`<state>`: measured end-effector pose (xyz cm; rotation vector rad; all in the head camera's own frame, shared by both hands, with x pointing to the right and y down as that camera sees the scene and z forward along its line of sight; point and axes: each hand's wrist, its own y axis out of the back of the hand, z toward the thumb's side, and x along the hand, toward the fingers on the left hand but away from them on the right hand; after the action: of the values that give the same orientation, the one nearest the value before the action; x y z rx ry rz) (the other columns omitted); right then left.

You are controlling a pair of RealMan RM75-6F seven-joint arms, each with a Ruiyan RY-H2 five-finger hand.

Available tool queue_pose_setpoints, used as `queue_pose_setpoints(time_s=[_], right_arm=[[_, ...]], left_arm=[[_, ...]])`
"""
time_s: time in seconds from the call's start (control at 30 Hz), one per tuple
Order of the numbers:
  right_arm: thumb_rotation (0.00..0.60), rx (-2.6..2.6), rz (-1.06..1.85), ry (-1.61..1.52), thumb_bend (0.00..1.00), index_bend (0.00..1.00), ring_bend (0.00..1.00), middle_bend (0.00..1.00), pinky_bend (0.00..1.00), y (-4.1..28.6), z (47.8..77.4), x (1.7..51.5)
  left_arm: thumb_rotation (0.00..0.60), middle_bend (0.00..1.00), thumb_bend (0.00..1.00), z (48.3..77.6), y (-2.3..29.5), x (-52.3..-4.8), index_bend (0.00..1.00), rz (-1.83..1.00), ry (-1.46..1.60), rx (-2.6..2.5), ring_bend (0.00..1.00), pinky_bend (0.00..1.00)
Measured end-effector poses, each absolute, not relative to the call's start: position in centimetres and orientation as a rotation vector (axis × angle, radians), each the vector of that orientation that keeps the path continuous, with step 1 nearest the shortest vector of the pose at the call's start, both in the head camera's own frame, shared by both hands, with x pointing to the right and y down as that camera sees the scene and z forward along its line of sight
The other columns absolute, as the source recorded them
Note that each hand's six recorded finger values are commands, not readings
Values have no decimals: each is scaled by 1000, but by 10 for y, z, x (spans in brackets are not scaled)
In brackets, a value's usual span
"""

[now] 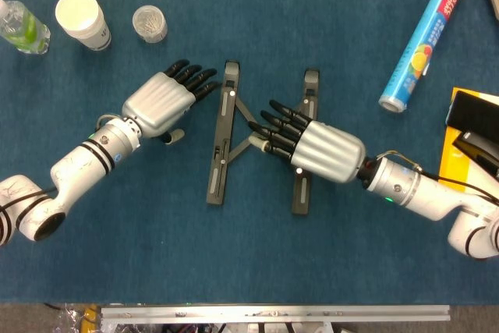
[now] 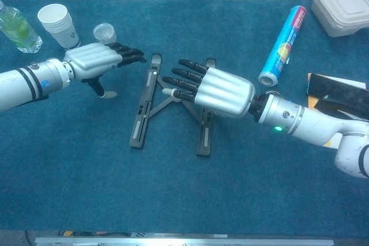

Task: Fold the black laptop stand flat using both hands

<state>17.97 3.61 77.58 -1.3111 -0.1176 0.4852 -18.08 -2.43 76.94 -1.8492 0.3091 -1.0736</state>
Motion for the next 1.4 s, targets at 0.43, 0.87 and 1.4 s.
queue_pose_setpoints(time_s=[0.43, 0.87, 1.4], right_arm=[[600, -1305, 457, -128, 0, 0, 0, 0, 19, 39, 778, 174], [600, -1300, 426, -127, 0, 0, 0, 0, 18, 38, 776, 167], [600, -1288, 416, -127, 0, 0, 0, 0, 17, 36, 778, 157]], left_arm=[[600, 0, 255, 781, -24, -172, 0, -1097, 305, -1909, 0, 39], [600, 0, 255, 789, -21, -154, 0, -1083, 300, -1970, 0, 39], [600, 0, 254, 793, -20, -143, 0, -1063, 325, -2011, 0, 39]])
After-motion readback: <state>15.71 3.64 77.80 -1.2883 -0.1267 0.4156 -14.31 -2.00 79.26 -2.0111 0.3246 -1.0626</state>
